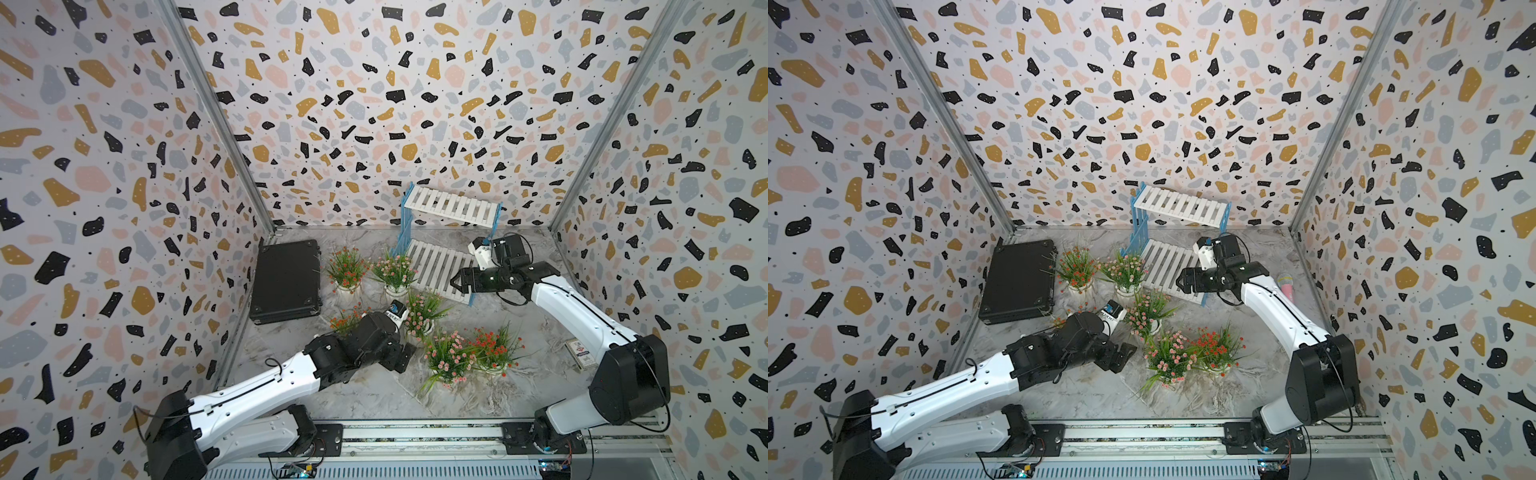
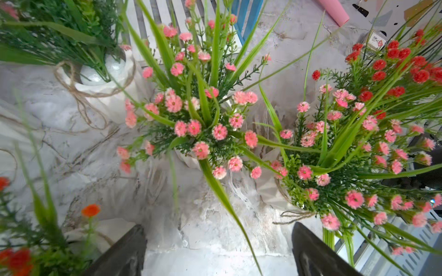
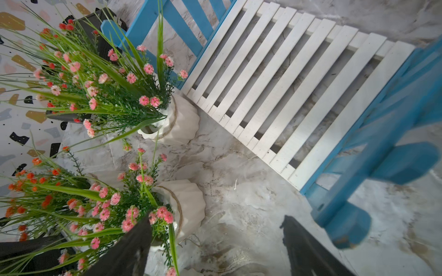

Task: Place the baby's breath potted plants on the rack by color
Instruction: Adjust the rack at the center of the board, then pick up the baby's breath potted plant from the center of the board.

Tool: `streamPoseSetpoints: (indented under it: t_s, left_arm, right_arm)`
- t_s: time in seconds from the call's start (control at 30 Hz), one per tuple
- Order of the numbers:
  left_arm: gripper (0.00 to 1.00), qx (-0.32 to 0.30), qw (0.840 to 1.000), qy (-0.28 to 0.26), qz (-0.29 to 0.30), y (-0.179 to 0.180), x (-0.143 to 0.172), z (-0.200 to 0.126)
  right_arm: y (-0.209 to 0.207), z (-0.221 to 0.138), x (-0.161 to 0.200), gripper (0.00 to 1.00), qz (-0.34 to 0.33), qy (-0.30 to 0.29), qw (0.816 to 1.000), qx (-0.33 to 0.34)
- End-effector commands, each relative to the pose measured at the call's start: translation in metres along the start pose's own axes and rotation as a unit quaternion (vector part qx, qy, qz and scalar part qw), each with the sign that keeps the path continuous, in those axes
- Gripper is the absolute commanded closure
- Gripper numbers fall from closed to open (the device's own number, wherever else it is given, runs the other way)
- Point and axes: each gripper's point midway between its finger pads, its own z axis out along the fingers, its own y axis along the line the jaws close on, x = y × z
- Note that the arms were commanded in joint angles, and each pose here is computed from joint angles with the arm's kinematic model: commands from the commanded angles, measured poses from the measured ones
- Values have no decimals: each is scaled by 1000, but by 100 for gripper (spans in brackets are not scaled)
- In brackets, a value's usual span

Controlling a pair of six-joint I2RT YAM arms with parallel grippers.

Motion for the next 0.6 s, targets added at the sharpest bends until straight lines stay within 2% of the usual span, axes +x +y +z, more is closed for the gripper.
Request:
streamPoseSetpoints:
  t_s: [0.0, 0.2, 0.57]
  left_arm:
    - [7, -10, 998, -57, -13, -1, -19, 11]
    - [4, -22, 997, -73, -16, 4, -8, 40]
    - [1, -17, 994, -106, 16, -2, -12, 82]
  right_arm:
    - [17, -17, -15, 13, -1, -17, 1000, -24]
    - [26, -27, -16, 12, -4, -23, 999, -38]
    - [31, -30, -9, 12, -1, -16, 998, -54]
